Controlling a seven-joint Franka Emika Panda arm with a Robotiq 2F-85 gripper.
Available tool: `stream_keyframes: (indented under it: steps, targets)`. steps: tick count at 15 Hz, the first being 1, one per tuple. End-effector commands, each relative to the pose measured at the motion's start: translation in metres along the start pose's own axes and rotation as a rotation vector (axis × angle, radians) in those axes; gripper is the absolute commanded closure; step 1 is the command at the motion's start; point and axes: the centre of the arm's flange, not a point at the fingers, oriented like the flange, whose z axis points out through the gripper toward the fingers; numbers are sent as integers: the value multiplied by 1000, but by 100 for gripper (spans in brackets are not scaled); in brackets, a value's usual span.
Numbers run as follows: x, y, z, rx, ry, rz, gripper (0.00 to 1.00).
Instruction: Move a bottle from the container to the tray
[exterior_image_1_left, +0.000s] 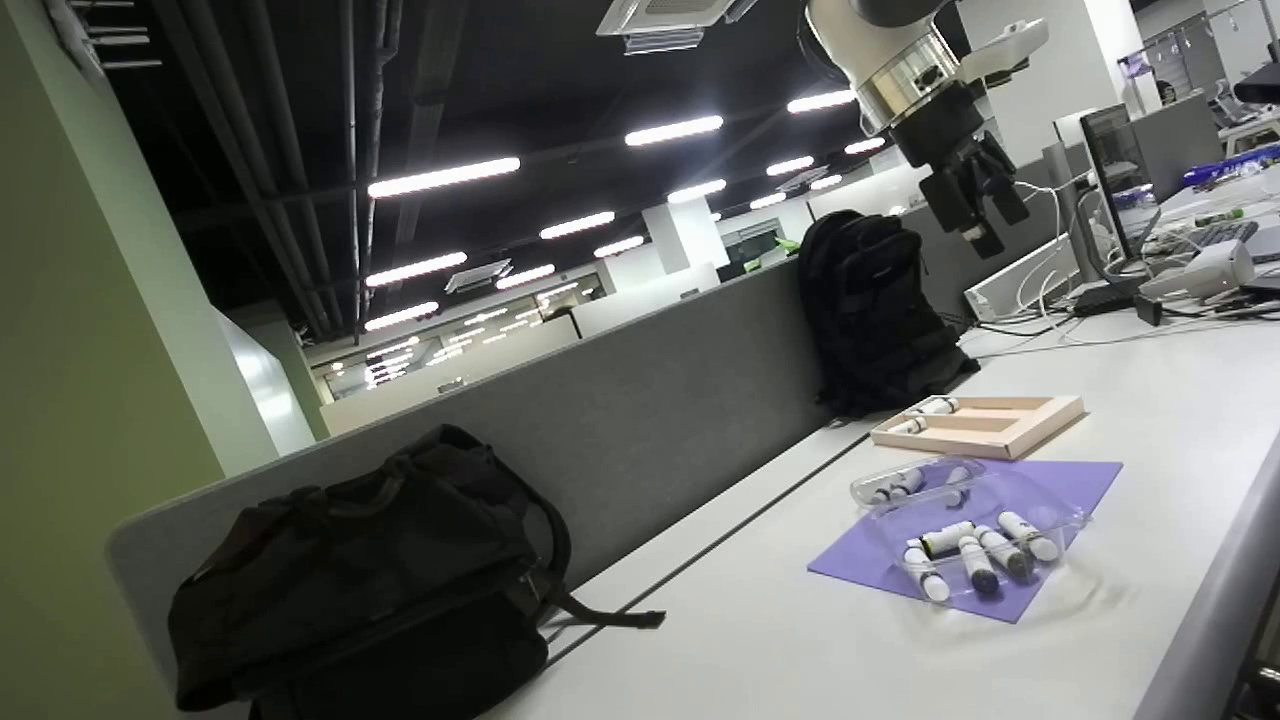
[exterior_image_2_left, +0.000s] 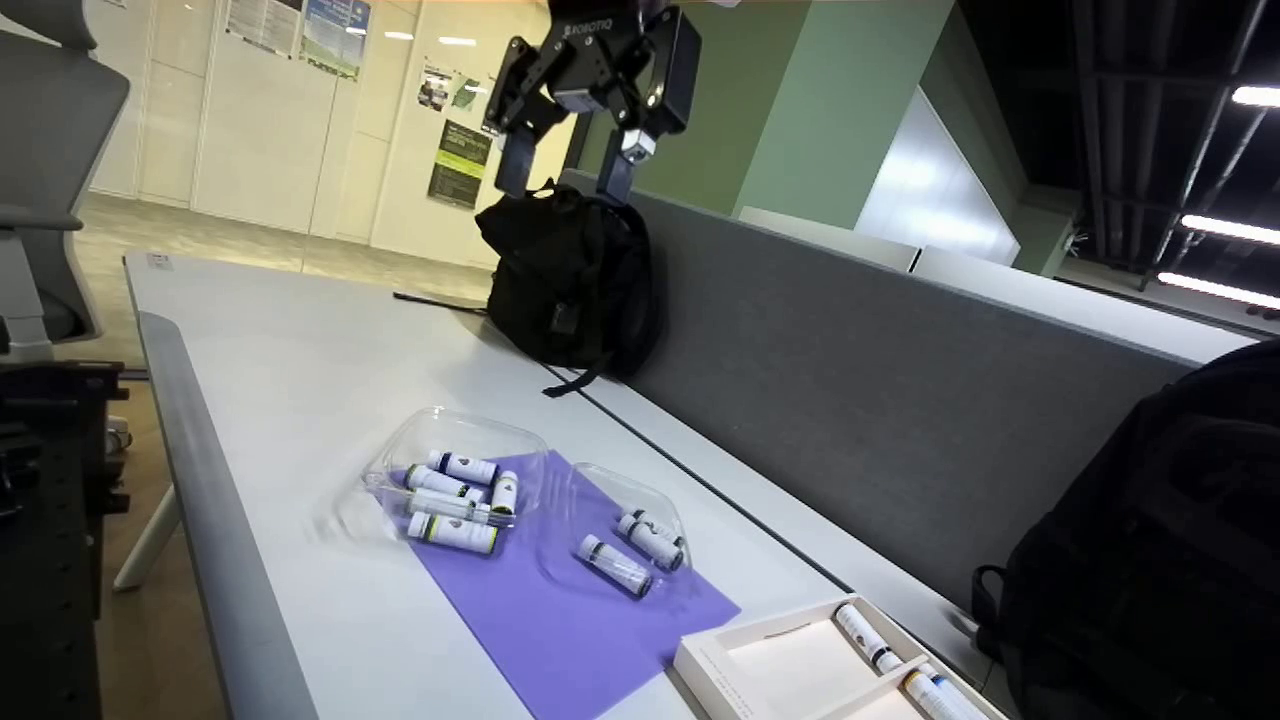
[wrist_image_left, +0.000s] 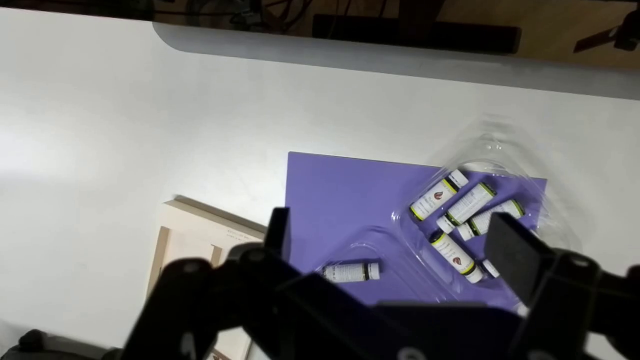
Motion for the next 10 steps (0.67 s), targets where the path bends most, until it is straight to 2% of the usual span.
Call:
stream_keyframes:
  steps: [1, 4, 6, 9, 10]
  targets:
    - [29, 3, 3, 27, 96, -3, 0]
    - [74, 4, 8, 67, 206, -56, 0]
    - [107, 0, 11, 121, 246, -121, 0]
    - [151, -16, 15, 260, 224, -215, 0]
    - [167, -24, 17, 279, 212, -226, 0]
